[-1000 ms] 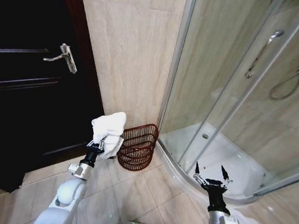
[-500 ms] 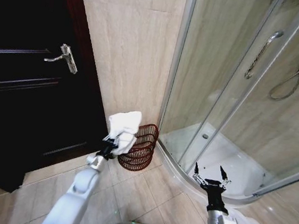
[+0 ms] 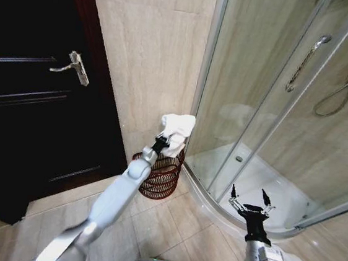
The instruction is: Discard the used towel into the hamper.
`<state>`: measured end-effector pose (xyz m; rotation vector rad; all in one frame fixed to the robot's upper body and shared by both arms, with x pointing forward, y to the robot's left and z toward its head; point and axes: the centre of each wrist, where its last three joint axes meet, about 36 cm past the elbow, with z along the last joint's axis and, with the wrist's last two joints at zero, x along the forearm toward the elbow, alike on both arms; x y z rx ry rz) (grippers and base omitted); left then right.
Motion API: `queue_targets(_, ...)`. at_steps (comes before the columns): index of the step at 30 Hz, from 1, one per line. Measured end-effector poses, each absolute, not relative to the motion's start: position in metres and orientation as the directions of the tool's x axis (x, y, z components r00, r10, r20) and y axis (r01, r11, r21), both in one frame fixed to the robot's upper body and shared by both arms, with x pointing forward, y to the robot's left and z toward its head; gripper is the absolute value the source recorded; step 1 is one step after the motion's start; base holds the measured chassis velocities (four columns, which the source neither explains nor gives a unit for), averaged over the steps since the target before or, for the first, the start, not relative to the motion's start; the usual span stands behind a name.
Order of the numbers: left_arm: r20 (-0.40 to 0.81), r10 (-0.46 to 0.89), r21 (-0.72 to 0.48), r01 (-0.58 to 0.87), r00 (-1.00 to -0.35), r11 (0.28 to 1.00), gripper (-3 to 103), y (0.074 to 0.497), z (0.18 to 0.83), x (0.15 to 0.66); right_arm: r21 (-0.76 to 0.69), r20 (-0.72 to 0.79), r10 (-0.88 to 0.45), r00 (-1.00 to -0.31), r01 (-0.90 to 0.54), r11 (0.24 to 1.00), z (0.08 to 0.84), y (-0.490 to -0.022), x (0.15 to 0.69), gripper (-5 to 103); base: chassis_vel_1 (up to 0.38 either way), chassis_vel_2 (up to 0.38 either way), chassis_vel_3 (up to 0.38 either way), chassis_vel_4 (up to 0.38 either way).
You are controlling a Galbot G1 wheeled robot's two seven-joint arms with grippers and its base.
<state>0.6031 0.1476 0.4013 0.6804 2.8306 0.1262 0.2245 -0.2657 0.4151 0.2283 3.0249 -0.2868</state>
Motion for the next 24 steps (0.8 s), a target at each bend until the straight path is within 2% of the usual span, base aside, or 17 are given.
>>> queue_targets(6, -0.121, 0.469, 0.159, 0.449, -0.875, 0.879, 7, 0.140, 0.370, 0.632, -0.170, -0.096, 0.146, -0.985, 0.161, 0.972, 0.409, -0.267, 0.226, 100, 0.000, 0.000, 0.000, 0.000)
queue_targets(12, 0.008, 0.455, 0.170, 0.449, -0.891, 0.877, 7, 0.136, 0.339, 0.617, -0.159, -0.096, 0.154, -0.983, 0.168, 0.973, 0.407, -0.269, 0.226, 100, 0.000, 0.000, 0.000, 0.000)
queue_targets(15, 0.108, 0.406, 0.233, 0.420, -0.907, 0.877, 7, 0.150, 0.321, 0.604, -0.151, -0.097, 0.161, -0.982, 0.174, 0.973, 0.406, -0.270, 0.223, 100, 0.000, 0.000, 0.000, 0.000)
queue_targets(18, 0.152, 0.378, 0.271, 0.406, -0.913, 0.873, 5, 0.159, 0.316, 0.595, -0.148, -0.100, 0.162, -0.982, 0.175, 0.973, 0.407, -0.270, 0.220, 100, 0.000, 0.000, 0.000, 0.000)
queue_targets(20, 0.180, 0.365, 0.295, 0.405, -0.913, 0.866, 7, 0.163, 0.315, 0.589, -0.144, -0.101, 0.162, -0.982, 0.175, 0.974, 0.408, -0.269, 0.217, 100, 0.000, 0.000, 0.000, 0.000)
queue_targets(23, 0.215, 0.351, 0.312, 0.405, -0.911, 0.859, 23, 0.162, 0.319, 0.581, -0.140, -0.101, 0.166, -0.981, 0.180, 0.974, 0.407, -0.269, 0.214, 100, 0.000, 0.000, 0.000, 0.000)
queue_targets(24, 0.222, 0.349, 0.314, 0.406, -0.910, 0.858, 23, 0.162, 0.322, 0.580, -0.140, -0.102, 0.168, -0.981, 0.181, 0.973, 0.407, -0.269, 0.213, 100, 0.000, 0.000, 0.000, 0.000)
